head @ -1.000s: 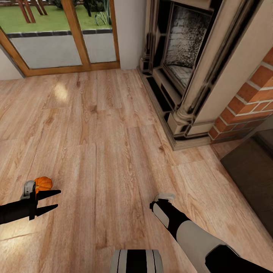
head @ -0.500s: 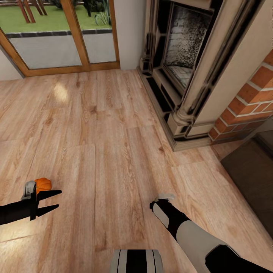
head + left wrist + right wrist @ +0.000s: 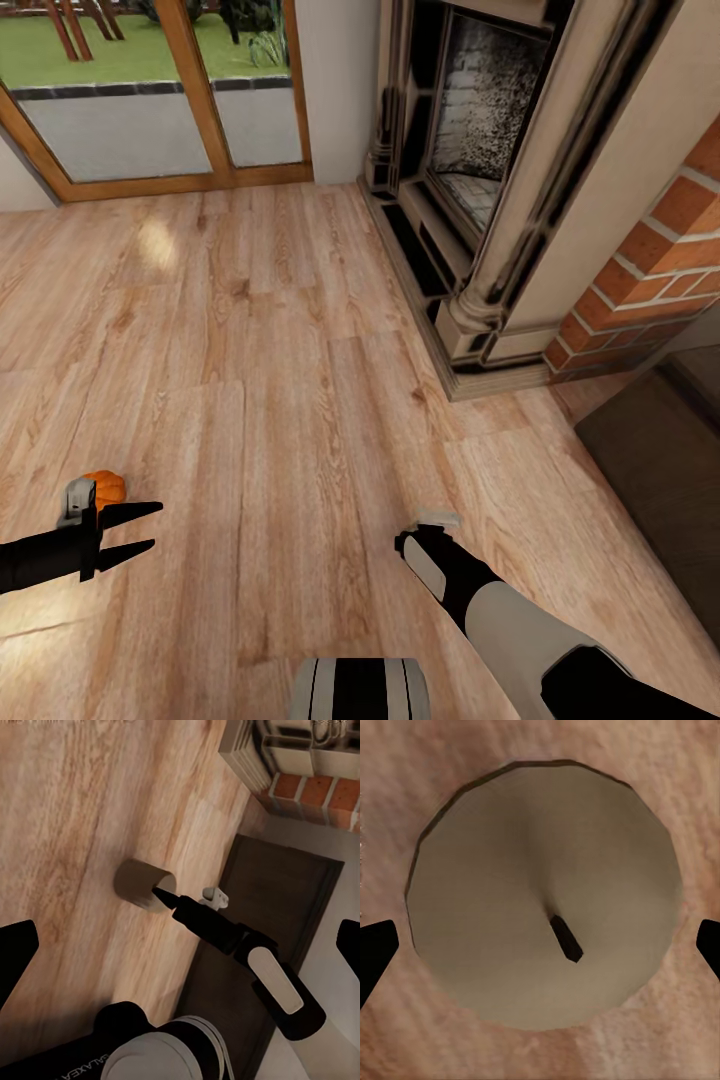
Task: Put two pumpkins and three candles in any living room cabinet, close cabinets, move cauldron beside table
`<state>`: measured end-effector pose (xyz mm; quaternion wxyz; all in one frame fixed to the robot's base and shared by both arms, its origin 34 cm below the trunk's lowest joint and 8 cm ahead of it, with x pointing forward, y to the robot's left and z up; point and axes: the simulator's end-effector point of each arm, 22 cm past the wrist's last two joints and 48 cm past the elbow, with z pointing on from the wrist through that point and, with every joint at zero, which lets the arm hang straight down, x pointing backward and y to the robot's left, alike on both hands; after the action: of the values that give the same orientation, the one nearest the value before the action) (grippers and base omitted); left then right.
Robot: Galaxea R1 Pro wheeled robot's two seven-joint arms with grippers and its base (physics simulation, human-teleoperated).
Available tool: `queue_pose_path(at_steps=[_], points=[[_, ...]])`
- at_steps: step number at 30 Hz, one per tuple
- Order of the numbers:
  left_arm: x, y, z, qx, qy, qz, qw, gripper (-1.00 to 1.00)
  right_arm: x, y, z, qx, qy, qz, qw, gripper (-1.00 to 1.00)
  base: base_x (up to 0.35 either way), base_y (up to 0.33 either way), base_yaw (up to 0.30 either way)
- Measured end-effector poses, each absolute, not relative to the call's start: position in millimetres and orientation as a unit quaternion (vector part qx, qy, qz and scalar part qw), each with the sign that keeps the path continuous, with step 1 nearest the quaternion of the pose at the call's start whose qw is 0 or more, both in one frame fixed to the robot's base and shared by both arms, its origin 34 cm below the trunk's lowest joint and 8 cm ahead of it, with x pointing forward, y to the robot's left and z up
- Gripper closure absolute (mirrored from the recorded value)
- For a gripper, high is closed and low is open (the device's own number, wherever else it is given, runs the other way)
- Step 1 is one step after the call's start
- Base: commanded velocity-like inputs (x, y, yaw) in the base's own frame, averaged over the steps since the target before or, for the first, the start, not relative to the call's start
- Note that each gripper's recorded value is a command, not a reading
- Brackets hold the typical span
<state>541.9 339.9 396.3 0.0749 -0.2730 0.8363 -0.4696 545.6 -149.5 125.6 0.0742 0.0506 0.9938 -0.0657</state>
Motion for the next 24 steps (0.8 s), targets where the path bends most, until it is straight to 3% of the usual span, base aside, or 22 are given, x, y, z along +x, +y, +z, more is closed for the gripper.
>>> queue_pose_path(at_steps=[24], points=[[542.0,337.2,396.7,-0.274,0.833,-0.474,0.075,-1.00,545.6,-149.4,125.5,0.051,0.994,-0.065,0.074,-1.00,0.029,0.007,0.000]])
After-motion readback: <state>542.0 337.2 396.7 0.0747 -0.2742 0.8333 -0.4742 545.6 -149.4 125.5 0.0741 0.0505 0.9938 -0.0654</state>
